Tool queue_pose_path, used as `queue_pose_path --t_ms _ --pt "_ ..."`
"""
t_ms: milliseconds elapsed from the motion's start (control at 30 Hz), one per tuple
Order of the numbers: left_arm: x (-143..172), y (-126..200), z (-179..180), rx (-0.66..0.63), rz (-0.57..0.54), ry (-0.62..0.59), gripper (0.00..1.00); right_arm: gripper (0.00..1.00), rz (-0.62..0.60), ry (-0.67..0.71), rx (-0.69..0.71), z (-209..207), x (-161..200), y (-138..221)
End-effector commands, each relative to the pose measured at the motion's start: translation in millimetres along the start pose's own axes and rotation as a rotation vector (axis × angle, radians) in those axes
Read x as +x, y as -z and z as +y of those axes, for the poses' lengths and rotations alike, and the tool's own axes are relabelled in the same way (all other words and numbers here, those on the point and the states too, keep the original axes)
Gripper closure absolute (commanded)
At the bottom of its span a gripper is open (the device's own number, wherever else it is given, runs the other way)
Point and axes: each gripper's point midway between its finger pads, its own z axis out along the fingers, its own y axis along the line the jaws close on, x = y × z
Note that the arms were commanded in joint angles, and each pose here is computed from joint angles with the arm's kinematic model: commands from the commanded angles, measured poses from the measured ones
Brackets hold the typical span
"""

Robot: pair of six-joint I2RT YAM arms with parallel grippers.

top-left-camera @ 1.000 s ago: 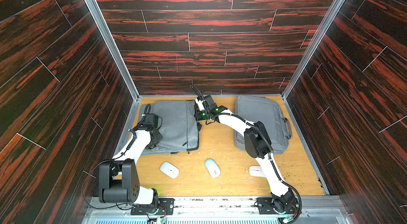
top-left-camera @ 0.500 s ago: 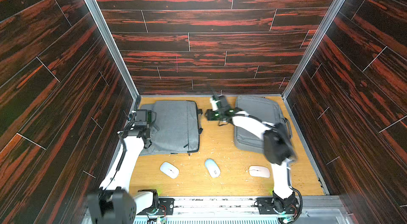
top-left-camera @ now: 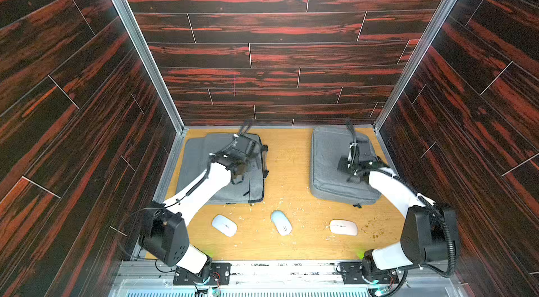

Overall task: Put the mouse into the laptop bag
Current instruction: Place the zippered laptop bag in the zippered laptop bag, then adjust the zippered laptop bag at the center of the board.

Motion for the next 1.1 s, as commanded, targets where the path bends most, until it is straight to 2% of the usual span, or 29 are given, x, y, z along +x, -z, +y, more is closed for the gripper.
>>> queue_pose_path --t_ms 0,67,167,233,367,500,567,667,767,867,967,1067 --pt "-34 23 -26 0.055 -0.146 -0.076 0.17 0.86 0.082 0.001 0.016 -2 26 -19" --pt "-33 25 -27 0.015 -0.151 -0.133 0.18 0.89 0.132 -0.009 0.007 1 37 -33" --pt "-27 22 -33 0.035 -0.104 -0.161 0.21 0.91 0.203 0.012 -0.023 19 49 -56" --pt "-21 20 -39 0.077 -0.082 -0.176 0.25 0.91 0.245 0.057 -0.042 43 57 -73" --pt "-15 19 -46 0.136 -0.083 -0.171 0.25 0.94 0.305 0.138 -0.102 103 67 -104" --pt "-12 21 -41 0.129 -0.088 -0.171 0.25 0.96 0.327 0.159 -0.183 155 58 -129" --pt "-8 19 -39 0.125 -0.078 -0.174 0.25 0.96 0.308 0.155 -0.225 174 40 -133" --pt "1 12 -37 0.123 -0.054 -0.167 0.22 0.97 0.252 0.166 -0.306 200 9 -118" --pt "9 4 -39 0.128 -0.023 -0.160 0.18 0.95 0.170 0.179 -0.376 214 -21 -80" --pt "19 -1 -49 0.146 0.001 -0.166 0.16 0.91 0.074 0.197 -0.391 207 -41 -32" --pt "34 -4 -64 0.169 0.024 -0.192 0.15 0.84 0.005 0.198 -0.344 178 -38 4" --pt "53 -10 -80 0.184 0.056 -0.224 0.14 0.81 0.010 0.187 -0.275 139 -7 20"
